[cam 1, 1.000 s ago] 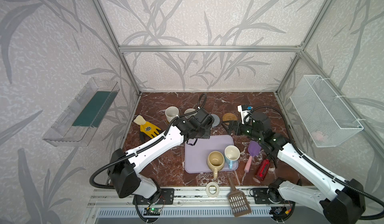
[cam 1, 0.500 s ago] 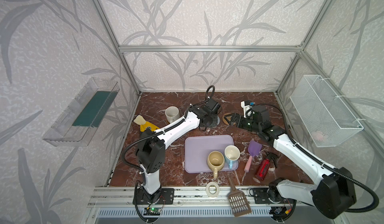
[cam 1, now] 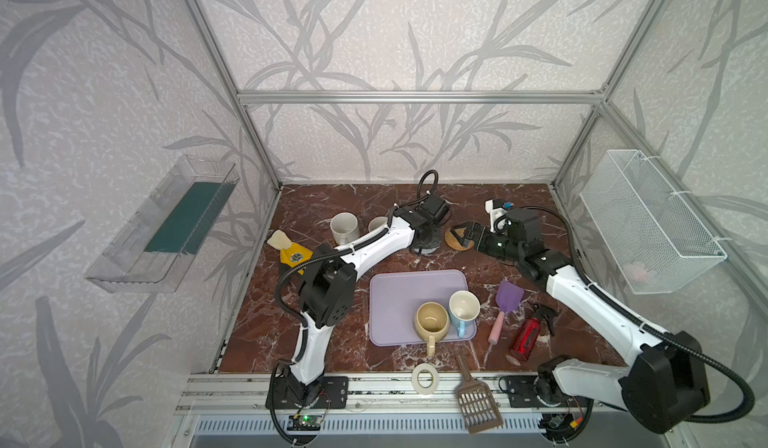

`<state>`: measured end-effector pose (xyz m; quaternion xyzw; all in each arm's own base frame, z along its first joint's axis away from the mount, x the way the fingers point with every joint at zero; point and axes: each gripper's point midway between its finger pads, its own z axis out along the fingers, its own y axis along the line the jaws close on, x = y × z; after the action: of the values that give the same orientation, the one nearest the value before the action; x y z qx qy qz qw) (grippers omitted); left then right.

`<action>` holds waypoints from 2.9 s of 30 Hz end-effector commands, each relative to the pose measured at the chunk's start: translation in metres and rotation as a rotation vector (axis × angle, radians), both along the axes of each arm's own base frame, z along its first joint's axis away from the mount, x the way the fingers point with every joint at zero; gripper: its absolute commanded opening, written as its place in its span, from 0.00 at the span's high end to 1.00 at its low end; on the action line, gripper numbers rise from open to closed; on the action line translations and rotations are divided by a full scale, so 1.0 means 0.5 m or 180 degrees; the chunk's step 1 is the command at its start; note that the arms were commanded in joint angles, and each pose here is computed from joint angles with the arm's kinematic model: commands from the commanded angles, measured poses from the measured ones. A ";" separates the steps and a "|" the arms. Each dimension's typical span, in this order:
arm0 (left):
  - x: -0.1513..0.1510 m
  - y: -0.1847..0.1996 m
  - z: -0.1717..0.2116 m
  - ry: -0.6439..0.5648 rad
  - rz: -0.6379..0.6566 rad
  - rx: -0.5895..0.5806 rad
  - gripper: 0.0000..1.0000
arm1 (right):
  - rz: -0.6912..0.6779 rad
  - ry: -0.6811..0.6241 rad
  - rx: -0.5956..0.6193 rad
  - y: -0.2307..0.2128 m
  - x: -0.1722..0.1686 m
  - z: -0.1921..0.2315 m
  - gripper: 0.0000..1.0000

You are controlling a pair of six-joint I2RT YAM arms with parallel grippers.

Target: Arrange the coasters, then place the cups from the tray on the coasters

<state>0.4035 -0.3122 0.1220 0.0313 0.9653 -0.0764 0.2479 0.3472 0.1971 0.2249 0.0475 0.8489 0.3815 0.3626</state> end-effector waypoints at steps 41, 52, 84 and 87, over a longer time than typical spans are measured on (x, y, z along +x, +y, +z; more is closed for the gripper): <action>0.041 -0.017 -0.058 0.0000 0.0239 -0.0018 0.79 | -0.0217 0.0017 0.0081 -0.051 0.006 -0.034 0.01; 0.027 -0.015 -0.048 0.0022 0.0247 -0.0106 0.61 | -0.0212 0.0026 0.0067 -0.053 0.000 -0.037 0.01; -0.183 0.020 0.201 -0.0195 -0.0403 -0.1497 0.01 | 0.0459 0.0020 -0.0672 -0.049 -0.135 0.019 0.01; -0.217 0.028 0.204 -0.0105 -0.0469 -0.1609 0.01 | 0.0544 0.0011 -0.0830 -0.037 -0.172 0.025 0.01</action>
<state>0.3094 -0.2993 0.2145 0.0333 0.9138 -0.3019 0.2697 0.2825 0.1821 0.2374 -0.0528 0.8781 0.3263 0.3459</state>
